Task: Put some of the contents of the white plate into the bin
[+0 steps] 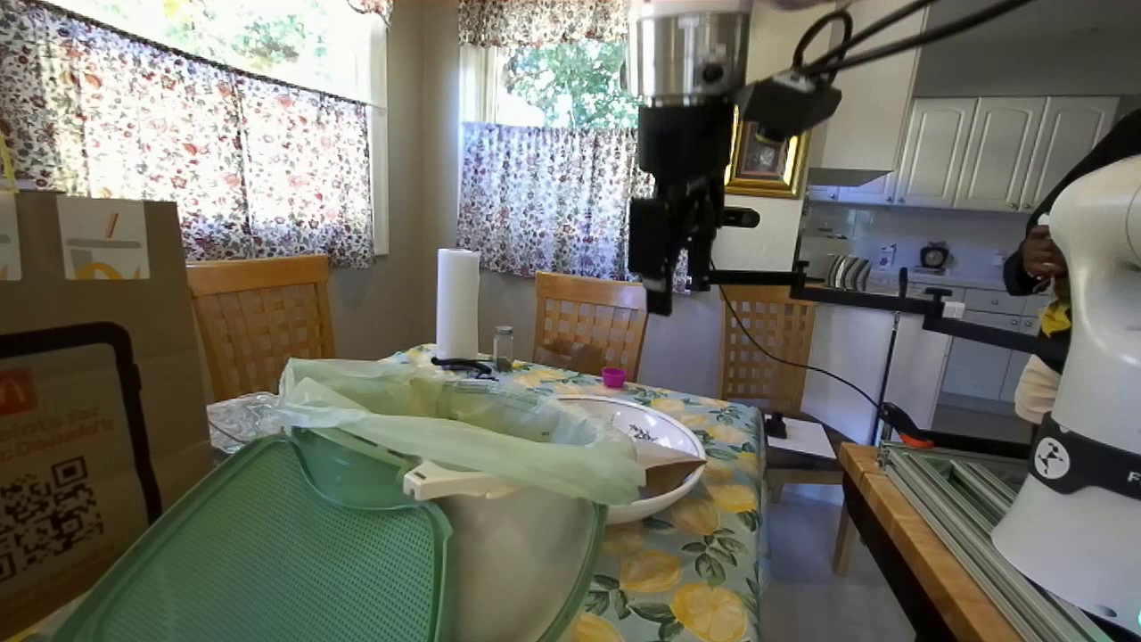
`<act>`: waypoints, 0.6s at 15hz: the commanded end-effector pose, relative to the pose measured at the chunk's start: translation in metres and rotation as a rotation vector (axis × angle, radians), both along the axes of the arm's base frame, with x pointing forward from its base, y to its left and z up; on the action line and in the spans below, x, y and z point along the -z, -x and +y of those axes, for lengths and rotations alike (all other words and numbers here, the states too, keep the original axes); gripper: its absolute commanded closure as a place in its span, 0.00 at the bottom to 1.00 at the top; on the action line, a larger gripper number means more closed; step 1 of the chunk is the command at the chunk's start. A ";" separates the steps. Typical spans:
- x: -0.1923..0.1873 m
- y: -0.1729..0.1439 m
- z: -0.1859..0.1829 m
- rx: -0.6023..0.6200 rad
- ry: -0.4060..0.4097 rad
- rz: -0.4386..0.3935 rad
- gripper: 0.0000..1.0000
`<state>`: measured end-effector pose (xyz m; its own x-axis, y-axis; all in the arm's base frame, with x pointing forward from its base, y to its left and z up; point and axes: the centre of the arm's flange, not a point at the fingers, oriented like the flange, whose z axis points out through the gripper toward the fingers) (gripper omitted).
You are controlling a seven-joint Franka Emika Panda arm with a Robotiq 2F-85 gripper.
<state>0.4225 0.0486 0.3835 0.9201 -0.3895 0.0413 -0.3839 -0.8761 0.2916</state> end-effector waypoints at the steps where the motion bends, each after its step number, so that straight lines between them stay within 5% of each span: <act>1: 0.062 0.035 -0.071 0.081 -0.012 0.024 0.00; 6: 0.108 0.072 -0.157 0.255 0.074 -0.101 0.00; 9: 0.122 0.067 -0.189 0.385 0.031 -0.220 0.00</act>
